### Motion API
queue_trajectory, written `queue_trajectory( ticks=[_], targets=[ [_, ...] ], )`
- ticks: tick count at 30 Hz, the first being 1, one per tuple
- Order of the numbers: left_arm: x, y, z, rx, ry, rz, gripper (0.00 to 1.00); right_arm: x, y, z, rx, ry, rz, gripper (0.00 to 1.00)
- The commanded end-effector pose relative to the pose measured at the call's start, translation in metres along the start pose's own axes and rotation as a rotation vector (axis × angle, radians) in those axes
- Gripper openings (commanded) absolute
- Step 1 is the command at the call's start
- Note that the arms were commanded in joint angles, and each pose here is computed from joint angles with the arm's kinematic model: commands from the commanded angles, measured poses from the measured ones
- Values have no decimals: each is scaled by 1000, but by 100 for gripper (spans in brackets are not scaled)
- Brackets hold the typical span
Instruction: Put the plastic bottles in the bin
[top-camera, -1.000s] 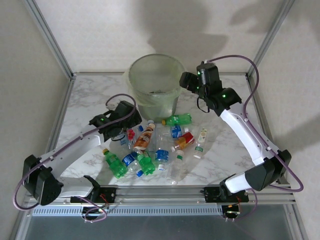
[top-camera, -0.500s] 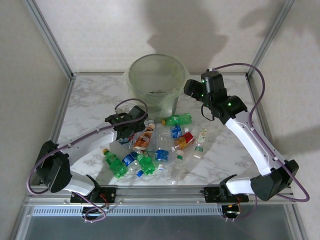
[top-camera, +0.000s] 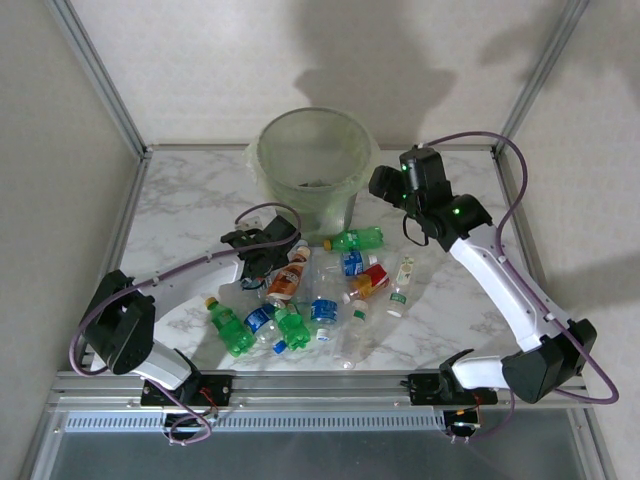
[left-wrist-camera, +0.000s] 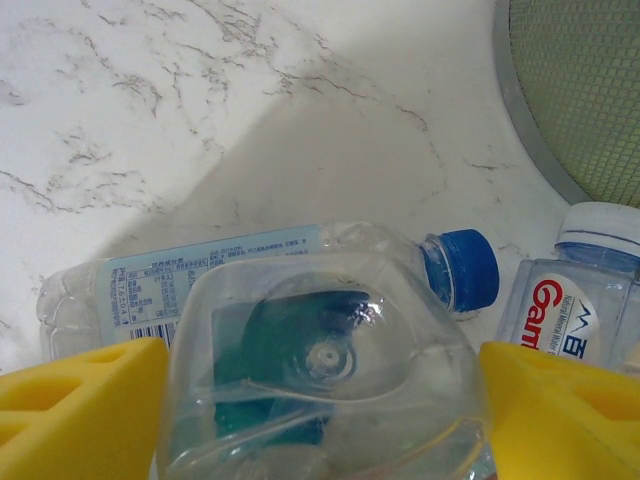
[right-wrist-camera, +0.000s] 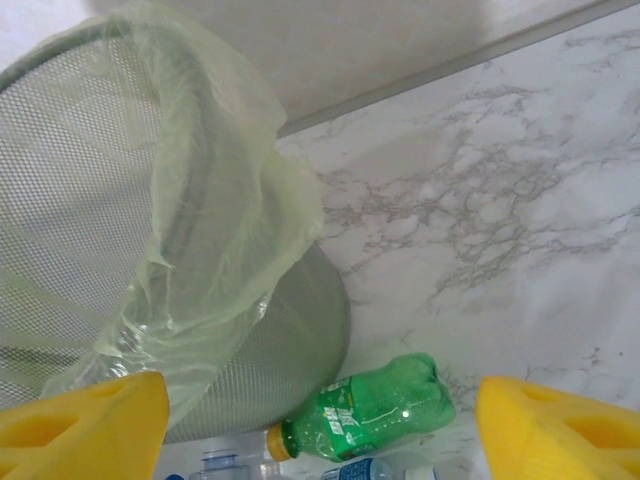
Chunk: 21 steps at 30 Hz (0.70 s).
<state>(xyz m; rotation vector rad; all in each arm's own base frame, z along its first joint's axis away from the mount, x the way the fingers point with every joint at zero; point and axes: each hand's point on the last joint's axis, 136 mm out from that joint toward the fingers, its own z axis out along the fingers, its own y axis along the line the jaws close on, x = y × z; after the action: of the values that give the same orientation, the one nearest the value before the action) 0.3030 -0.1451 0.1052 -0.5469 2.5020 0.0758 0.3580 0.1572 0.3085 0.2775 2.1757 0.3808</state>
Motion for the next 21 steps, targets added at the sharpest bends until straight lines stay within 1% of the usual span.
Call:
queue_trajectory(
  ticks=[1,4,9,14,21],
  targets=[
    [3,9,6,-35,-13,5,77,0,-8,-9,20,-18,17,80],
    [6,10,8,-38,-7,6,73,4,-12,-9,31,-14,21,80],
    [6,11,8,-37,-11,9,69,6,-16,-11,38,-18,25,81],
    [1,13,4,-41,-29,5,62,5,-18,-13,39,-27,27,81],
    [-8,15,-7,-31,-57,-13,59,2,-17,-15,38,-36,28,80]
  ],
)
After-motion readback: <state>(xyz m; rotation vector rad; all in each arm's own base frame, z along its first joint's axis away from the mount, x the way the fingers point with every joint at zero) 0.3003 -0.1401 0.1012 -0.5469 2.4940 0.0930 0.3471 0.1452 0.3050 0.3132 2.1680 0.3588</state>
